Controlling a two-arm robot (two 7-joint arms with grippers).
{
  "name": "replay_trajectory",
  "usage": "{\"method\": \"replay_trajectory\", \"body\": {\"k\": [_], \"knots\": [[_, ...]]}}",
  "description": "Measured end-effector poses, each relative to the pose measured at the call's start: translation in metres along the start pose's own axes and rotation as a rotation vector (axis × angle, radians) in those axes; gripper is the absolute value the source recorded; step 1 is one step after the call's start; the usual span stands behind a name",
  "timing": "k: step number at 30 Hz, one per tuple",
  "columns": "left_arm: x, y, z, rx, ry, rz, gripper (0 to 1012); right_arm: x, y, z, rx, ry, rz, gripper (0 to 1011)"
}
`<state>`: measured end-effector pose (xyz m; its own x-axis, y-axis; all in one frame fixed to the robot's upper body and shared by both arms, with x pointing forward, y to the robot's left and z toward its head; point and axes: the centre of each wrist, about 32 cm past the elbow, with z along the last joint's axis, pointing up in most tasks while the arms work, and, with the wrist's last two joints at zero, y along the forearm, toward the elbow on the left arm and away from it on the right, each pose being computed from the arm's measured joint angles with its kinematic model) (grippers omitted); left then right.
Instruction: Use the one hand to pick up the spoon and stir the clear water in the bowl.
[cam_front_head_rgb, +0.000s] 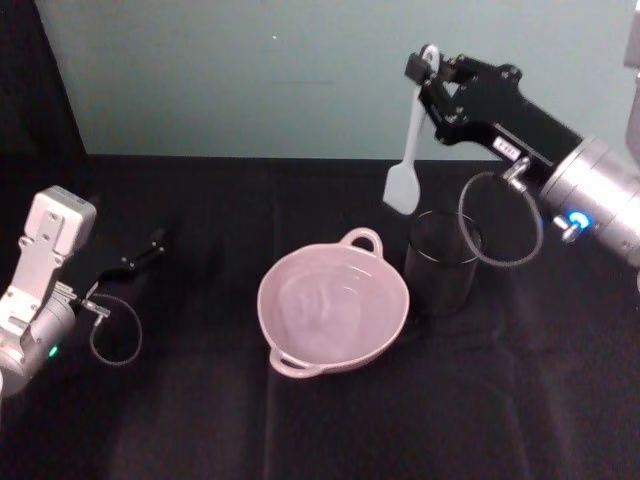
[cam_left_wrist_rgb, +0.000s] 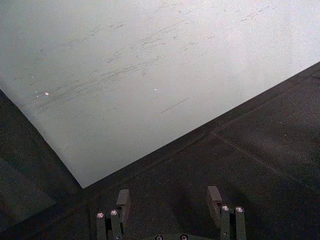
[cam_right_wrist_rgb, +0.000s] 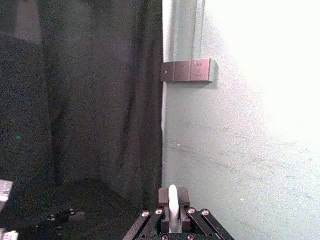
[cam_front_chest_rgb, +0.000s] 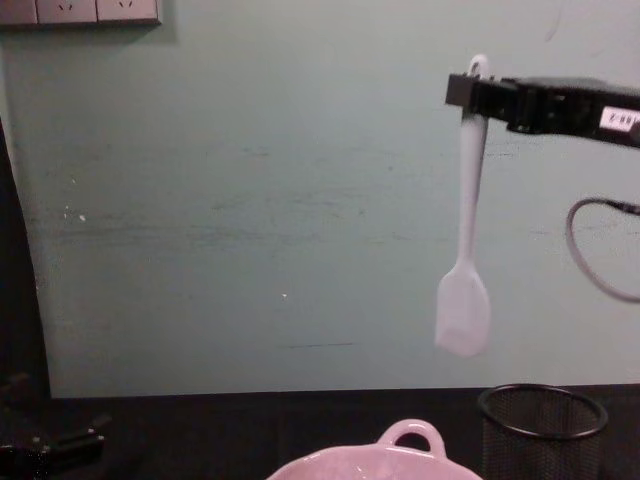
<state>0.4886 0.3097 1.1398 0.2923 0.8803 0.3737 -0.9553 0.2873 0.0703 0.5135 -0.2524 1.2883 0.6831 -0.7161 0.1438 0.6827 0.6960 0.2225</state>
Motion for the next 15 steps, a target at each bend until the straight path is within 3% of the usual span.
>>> {"method": "replay_trajectory", "body": {"k": [8,15], "knots": [[0.0,0.0,0.0,0.0,0.0,0.0,1011,0.017,-0.001,0.017,-0.032,-0.034,-0.027,121],[0.0,0.0,0.0,0.0,0.0,0.0,1011,0.026,-0.001,0.013,-0.073,-0.021,-0.055,121]]}}
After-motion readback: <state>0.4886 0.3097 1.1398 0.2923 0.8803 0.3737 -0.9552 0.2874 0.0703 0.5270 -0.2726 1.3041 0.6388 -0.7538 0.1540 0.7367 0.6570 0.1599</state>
